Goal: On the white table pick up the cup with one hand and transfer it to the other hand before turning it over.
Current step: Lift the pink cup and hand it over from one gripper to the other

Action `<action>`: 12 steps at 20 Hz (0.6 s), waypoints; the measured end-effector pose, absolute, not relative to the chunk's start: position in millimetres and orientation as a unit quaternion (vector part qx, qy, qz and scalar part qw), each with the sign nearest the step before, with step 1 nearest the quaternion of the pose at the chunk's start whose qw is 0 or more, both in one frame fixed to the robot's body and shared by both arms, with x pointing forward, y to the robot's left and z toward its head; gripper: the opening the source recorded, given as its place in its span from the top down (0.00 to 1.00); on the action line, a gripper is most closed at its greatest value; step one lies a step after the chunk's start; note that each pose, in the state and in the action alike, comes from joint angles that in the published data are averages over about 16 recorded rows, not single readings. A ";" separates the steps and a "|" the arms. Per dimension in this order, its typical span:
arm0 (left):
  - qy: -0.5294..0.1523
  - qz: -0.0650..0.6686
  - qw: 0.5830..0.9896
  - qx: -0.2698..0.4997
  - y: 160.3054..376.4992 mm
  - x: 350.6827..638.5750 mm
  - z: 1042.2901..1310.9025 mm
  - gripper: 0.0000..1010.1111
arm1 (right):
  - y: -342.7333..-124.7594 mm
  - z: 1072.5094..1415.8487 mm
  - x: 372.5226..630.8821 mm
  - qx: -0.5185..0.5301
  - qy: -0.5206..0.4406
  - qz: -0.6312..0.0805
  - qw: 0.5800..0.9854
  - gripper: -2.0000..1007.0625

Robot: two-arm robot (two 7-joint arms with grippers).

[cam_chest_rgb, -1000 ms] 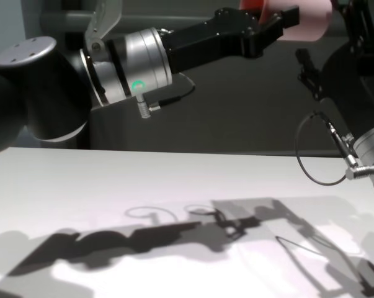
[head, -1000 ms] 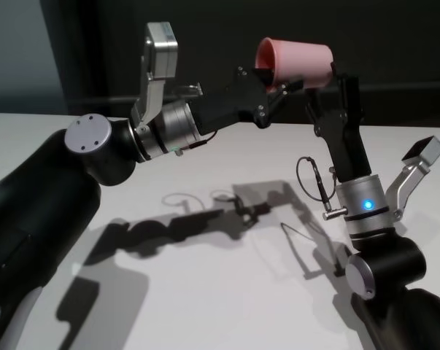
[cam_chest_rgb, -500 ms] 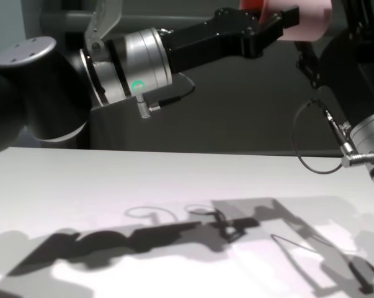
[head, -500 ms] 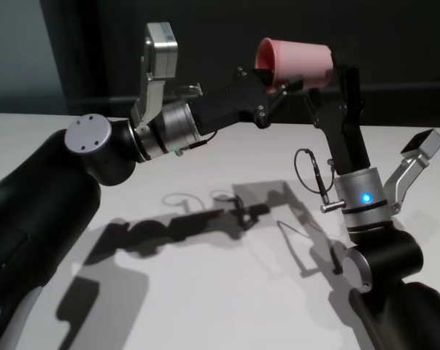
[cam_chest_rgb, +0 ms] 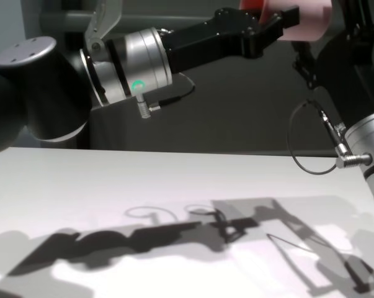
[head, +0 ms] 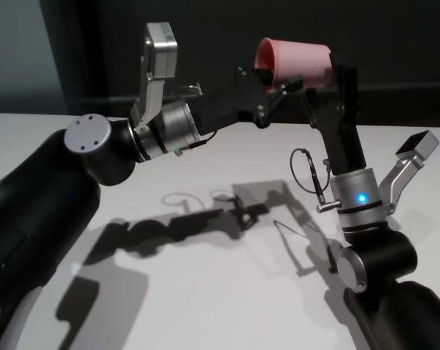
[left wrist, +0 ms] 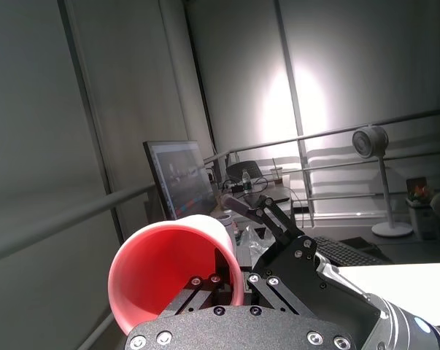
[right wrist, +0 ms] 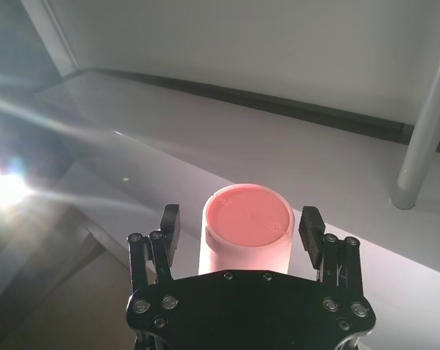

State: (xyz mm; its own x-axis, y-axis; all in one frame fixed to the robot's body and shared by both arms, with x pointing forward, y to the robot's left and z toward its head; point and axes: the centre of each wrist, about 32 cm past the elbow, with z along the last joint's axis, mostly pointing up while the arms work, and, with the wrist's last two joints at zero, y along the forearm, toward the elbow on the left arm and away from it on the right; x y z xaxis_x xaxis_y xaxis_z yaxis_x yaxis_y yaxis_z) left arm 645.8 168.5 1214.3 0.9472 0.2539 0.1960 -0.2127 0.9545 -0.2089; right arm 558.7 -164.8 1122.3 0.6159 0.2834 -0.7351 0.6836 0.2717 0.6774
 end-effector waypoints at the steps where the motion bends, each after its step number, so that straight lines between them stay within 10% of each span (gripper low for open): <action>1: -0.111 0.119 0.982 -0.093 168.5 645.8 1214.3 0.94 | -164.0 1122.1 559.1 0.586 0.413 -0.146 0.682 0.01; 12: -0.111 0.119 0.982 -0.093 168.5 645.8 1214.3 0.94 | -156.7 1122.8 562.8 0.587 0.416 -0.139 0.680 0.01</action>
State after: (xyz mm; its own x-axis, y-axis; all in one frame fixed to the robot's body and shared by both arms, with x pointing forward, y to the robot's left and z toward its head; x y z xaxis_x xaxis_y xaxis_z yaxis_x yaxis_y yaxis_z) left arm 645.8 168.5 1214.3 0.9472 0.2539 0.1960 -0.2127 0.9545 -0.2089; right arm 562.8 -156.7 1122.8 0.6152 0.3001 -0.7290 0.6775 0.2715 0.6835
